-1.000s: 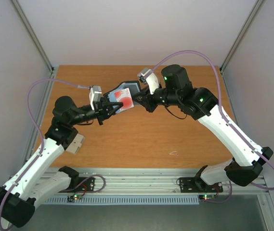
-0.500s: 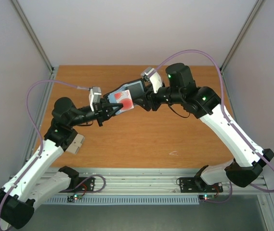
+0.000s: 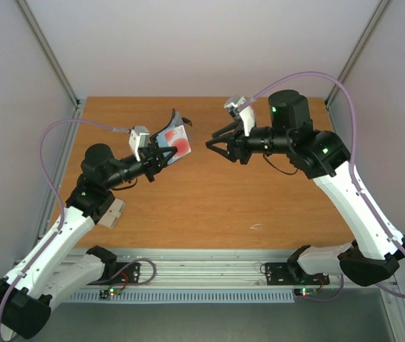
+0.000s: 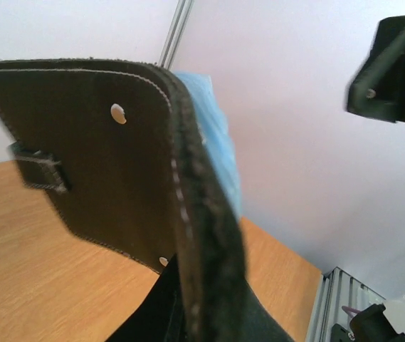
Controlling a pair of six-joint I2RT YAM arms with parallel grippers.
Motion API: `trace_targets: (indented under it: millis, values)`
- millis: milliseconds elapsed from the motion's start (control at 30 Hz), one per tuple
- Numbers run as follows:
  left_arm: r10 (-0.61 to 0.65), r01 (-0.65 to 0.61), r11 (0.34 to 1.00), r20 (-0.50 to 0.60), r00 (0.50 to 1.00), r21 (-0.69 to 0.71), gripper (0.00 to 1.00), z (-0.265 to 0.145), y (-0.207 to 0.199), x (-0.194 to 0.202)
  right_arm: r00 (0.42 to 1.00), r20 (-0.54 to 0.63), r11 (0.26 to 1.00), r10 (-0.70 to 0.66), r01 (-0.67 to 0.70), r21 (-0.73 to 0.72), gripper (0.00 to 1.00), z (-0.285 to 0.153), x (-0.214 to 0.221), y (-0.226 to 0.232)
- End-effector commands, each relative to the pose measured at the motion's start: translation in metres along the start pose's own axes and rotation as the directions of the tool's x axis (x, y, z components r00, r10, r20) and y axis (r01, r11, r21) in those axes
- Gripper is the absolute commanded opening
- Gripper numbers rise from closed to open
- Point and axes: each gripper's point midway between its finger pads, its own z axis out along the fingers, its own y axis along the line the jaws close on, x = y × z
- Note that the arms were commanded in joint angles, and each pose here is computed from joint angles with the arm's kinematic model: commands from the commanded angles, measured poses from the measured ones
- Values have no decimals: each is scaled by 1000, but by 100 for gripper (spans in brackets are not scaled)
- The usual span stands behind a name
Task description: Take the credit cards out of the card holder
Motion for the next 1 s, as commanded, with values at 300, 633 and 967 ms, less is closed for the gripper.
trace_targets:
  millis: [300,633,967]
  values:
    - [114,-132,947,78,990,292,0,-12,-62,-27,999,6,946,45,-41,-322,30,33,-11,29]
    - [119,-137,941,76,990,309,0,-11,-64,-27,995,-58,900,80,-97,-425,35,43,5,37]
    - [126,-145,939,81,989,313,0,-11,-65,-28,995,-59,874,75,-94,-477,1,44,6,44]
